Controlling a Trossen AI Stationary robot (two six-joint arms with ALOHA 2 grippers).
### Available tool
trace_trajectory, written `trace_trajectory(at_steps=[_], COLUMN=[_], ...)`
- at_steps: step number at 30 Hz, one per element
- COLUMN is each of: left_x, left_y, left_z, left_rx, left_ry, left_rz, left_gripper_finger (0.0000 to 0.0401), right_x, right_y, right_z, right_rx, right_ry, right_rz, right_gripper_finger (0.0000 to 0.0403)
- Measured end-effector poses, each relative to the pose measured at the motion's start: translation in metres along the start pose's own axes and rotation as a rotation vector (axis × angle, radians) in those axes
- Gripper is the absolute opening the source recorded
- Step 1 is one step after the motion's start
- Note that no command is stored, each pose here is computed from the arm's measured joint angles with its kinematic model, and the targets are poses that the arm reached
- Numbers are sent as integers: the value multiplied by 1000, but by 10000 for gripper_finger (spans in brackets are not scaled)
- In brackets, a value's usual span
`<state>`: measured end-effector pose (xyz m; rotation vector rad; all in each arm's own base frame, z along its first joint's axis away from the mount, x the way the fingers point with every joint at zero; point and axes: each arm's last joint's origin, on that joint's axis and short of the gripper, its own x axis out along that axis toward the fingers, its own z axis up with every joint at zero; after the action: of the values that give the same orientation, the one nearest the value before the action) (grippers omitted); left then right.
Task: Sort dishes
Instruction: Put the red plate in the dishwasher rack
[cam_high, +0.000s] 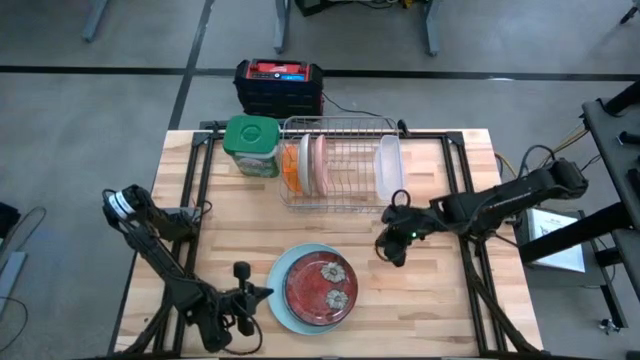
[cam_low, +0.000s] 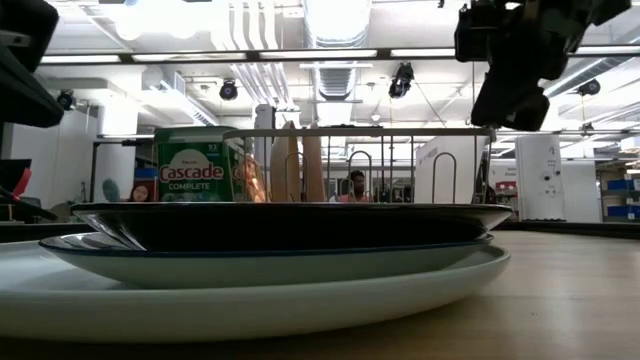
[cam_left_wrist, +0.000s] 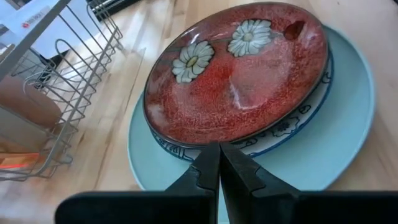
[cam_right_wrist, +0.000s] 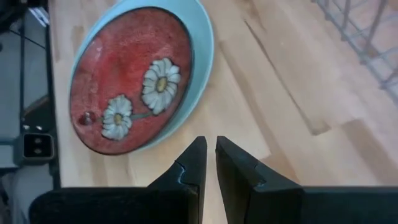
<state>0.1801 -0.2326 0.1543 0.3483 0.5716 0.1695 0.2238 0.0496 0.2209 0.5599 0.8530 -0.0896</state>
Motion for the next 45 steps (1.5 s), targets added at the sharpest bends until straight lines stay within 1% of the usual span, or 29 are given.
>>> trace_trajectory(at_steps=[2,6,9,14,19,25,31,38,45], left_x=[2,9,16,27,39,51,54,54,56], left_y=[1,4,5,6,13,21,24,24,25], left_z=[-1,-6,-7,-4,1,-1,-2,-1,-8], left_rx=[-1,21,53,121,171,158,151,136,92], left_ry=[9,53,67,48,54,108,112,99,53], left_rz=[0,-33,-75,-163,-187,-243,-236,-240,-250], left_gripper_finger=[0,0,0,0,0,0,0,0,0], right_x=[4,12,20,37,58,83,101,106,106], right_y=[4,12,16,21,23,28,26,23,24], right_z=[-5,-12,-18,-26,-31,-30,-35,-37,-36], right_rx=[16,37,56,101,123,129,143,164,190], right_ry=[-24,-50,-26,9,19,-30,-34,-33,-43], right_rz=[-9,-40,-45,-58,-61,-3,-20,-39,-27], right_gripper_finger=[28,28,28,28,27,27,29,61,100])
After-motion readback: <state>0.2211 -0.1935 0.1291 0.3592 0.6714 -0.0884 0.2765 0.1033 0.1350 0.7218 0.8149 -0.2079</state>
